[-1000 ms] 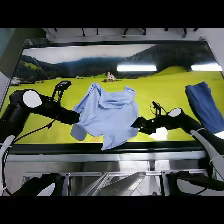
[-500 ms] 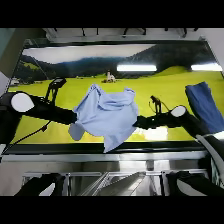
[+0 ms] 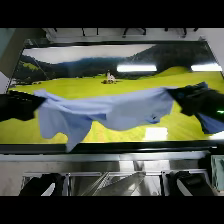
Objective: Fold the shirts.
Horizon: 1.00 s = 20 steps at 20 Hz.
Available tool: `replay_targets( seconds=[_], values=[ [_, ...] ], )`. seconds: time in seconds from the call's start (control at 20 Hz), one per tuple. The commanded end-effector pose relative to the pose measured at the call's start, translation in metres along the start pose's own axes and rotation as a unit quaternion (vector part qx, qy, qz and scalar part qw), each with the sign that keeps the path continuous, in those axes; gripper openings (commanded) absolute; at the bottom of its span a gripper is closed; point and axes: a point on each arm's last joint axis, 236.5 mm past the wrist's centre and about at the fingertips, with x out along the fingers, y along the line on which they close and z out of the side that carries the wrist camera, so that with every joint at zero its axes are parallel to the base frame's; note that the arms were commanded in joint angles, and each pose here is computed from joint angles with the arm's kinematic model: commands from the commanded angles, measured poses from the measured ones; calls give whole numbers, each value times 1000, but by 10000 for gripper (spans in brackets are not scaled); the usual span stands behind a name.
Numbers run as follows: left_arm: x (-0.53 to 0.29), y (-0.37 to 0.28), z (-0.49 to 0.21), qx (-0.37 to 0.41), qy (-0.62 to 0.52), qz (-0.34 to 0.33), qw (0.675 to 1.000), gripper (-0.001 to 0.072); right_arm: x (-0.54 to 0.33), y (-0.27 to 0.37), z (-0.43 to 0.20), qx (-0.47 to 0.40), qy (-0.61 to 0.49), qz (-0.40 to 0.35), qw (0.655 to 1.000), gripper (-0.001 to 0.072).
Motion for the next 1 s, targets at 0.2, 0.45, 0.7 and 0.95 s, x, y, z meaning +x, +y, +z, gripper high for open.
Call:
replay_targets(
  seconds=[0.2, 0.45, 0.7, 0.95],
  values=[
    [-125, 15, 49, 22, -103, 86, 991, 14, -110, 19, 63, -70, -83, -74, 991, 18],
    [-64, 38, 50, 34, -29, 114, 993, 15, -99, -28, 80, -82, -60, -164, 981, 18],
    [90, 51, 28, 64, 68, 91, 991, 15, 42, -96, 56, -43, 88, -176, 980, 19],
    [237, 84, 8, 111, 122, 89, 982, 16, 208, -183, 10, -43, 160, -182, 969, 19]
  ],
)
